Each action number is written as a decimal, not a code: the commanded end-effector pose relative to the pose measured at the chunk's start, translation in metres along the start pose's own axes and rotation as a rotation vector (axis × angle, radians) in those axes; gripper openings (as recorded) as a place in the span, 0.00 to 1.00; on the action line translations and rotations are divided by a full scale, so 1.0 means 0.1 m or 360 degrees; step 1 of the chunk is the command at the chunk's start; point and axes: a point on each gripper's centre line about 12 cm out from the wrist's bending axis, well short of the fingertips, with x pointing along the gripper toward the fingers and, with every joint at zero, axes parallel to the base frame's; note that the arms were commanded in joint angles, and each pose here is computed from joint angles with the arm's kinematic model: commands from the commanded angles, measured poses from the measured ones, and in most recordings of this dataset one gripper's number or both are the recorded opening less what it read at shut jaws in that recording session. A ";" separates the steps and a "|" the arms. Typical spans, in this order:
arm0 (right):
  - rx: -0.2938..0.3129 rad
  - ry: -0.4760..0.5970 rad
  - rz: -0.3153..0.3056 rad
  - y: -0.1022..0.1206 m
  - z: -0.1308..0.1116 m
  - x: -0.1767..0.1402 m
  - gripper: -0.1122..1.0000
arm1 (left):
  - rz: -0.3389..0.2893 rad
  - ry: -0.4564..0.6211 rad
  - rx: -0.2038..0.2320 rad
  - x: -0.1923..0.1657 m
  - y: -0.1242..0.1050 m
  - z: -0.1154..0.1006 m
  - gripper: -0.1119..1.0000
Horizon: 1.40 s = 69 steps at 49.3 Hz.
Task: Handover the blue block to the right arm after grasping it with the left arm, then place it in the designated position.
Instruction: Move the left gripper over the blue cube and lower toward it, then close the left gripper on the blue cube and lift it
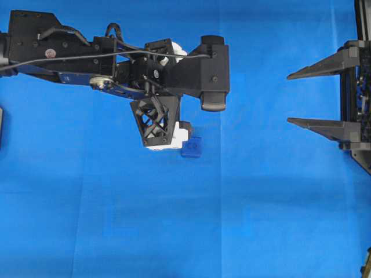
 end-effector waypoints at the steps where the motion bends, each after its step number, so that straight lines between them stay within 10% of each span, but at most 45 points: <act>1: 0.0002 -0.0037 -0.0001 0.00 0.10 0.03 0.98 | -0.0003 -0.0073 0.0007 -0.12 -0.02 0.10 0.93; 69: -0.0002 0.0012 -0.0008 -0.01 0.02 0.08 0.98 | -0.0051 0.0019 0.0065 1.56 -0.26 -0.70 0.93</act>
